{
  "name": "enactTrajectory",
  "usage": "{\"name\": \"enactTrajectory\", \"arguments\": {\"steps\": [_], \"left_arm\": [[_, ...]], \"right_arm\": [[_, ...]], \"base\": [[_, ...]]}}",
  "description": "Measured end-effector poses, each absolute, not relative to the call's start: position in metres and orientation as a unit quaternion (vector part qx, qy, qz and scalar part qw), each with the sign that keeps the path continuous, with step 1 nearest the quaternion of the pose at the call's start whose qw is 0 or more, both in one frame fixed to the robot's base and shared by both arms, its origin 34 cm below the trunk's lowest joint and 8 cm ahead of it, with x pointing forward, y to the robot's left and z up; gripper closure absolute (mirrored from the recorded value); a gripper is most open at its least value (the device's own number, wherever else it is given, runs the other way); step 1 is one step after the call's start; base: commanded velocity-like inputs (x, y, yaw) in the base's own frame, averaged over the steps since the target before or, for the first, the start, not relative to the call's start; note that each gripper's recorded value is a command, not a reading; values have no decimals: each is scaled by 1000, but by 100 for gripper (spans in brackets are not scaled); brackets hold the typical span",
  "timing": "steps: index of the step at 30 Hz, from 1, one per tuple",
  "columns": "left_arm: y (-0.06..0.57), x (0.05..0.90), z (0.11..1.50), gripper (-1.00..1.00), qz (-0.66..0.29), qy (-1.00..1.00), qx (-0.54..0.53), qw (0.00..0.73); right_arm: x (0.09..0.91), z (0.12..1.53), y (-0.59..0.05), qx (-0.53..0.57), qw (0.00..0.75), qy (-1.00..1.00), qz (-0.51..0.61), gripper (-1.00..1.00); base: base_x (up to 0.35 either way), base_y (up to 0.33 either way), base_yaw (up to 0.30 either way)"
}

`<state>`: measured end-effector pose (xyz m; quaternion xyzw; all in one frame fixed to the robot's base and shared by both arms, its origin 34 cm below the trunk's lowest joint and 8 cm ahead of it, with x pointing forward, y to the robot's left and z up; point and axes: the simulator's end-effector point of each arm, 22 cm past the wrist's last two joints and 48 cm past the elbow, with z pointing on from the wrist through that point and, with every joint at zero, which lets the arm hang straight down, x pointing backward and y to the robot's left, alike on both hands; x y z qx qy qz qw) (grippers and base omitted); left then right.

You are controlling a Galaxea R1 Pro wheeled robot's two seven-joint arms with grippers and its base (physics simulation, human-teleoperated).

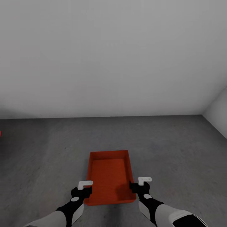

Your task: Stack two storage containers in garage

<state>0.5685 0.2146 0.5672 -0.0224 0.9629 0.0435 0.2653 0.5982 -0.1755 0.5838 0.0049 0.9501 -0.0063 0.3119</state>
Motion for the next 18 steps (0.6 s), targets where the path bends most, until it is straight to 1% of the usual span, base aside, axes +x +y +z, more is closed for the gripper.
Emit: {"name": "enactTrajectory", "arguments": {"steps": [18], "left_arm": [[215,565,589,-100,44,963,-22,265]], "right_arm": [[594,605,-176,6,311,950,-6,-100]], "base": [[0,0,0]]}}
